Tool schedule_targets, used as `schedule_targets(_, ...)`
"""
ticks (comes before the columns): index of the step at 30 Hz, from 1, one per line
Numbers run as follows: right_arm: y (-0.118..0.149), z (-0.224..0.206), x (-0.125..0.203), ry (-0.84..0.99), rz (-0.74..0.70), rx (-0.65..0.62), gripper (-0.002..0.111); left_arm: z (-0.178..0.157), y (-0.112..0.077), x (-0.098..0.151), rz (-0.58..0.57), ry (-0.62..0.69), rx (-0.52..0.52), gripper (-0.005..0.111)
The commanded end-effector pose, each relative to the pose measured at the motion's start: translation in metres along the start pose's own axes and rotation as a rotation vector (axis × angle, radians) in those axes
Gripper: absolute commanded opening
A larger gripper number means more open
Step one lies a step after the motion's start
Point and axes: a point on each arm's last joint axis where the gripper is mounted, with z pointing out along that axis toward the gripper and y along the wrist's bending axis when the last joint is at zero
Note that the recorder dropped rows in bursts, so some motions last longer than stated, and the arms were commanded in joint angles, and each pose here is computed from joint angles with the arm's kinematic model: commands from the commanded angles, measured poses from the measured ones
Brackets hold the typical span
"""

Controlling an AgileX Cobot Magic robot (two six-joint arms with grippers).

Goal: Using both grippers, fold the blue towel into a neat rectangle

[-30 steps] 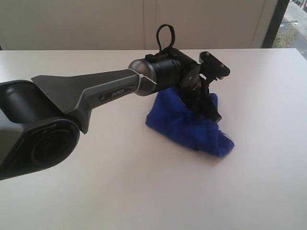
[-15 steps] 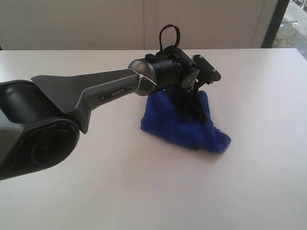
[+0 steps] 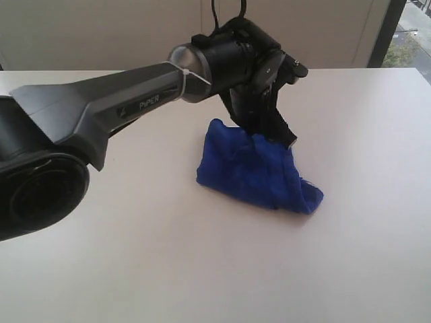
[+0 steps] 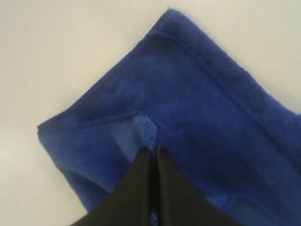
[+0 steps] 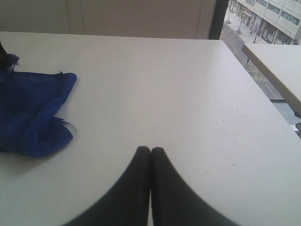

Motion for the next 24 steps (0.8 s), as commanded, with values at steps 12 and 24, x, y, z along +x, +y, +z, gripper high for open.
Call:
schedule_targets(12,0.000,0.000,0.001,-0.007,-0.005,0.004,0.000,-0.015,0.003,0.032,-0.080,0.239,-0.007,0.000)
schedule_targets(24,0.000,0.000,0.001,-0.007,-0.005,0.004,0.000,-0.026,0.046,0.058,-0.276,0.223,-0.028,0.000)
